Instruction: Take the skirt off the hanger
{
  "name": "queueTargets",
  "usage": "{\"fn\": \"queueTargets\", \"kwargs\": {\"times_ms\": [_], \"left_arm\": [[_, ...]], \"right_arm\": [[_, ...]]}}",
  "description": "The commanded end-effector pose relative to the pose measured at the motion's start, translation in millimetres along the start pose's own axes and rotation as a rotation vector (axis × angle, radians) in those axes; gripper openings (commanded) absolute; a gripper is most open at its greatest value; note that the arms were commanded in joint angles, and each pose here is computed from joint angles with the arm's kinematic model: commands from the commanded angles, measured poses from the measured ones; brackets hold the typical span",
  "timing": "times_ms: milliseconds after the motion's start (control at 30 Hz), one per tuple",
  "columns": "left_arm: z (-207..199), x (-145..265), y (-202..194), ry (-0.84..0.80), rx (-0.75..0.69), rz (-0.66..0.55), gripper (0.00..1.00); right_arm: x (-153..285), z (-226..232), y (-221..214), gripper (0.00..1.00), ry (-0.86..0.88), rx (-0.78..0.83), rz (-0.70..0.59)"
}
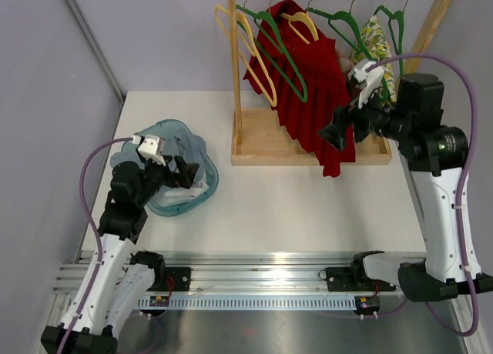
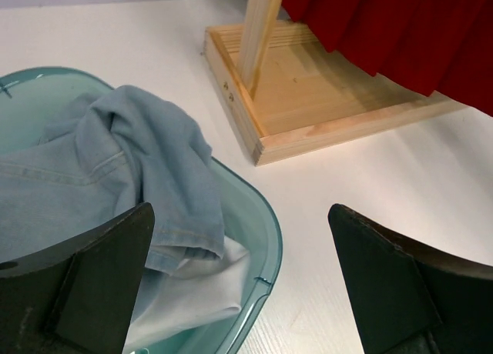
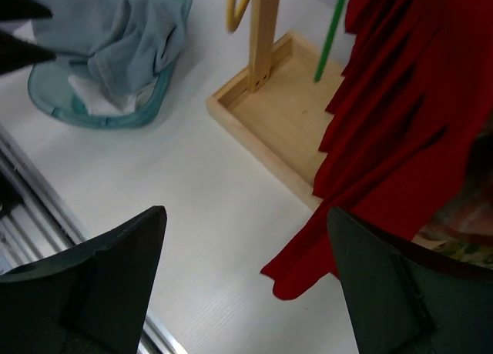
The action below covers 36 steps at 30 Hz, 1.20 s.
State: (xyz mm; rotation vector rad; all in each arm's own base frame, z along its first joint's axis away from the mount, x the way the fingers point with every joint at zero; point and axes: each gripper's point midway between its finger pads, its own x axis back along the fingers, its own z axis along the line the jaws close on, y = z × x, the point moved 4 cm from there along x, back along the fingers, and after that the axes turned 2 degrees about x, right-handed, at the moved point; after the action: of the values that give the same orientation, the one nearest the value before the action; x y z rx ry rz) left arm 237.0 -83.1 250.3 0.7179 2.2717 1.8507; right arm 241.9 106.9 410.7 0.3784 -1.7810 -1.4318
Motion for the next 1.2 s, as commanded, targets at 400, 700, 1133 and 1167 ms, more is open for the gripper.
{"fn": "queueTargets", "kwargs": {"times_ms": [400,700,1133,1167], "left_arm": [[-14.4,6.7,12.6,-0.049,-0.100,-0.047,0.99],[-14.4,7.5,12.5,-0.049,-0.104,-0.048,0.99],[-17.8,7.3,12.0,-0.074,-0.104,-0.048,0.99],[-18.1,7.2,12.2,-0.076,-0.105,-0.050,0.99]], "right_arm": [[-70.3,-126.2,100.3,0.74,-0.366,-0.086,-0.161],[-108.5,-149.1,92.4,0.37,-0.343,-0.060,-0.122],[-52.1,-116.5,151.6,0.00,-0.318,-0.017,-0.353],[-44.0,-115.7,160.7,0.00,-0.331,-0.002,-0.395]]}}
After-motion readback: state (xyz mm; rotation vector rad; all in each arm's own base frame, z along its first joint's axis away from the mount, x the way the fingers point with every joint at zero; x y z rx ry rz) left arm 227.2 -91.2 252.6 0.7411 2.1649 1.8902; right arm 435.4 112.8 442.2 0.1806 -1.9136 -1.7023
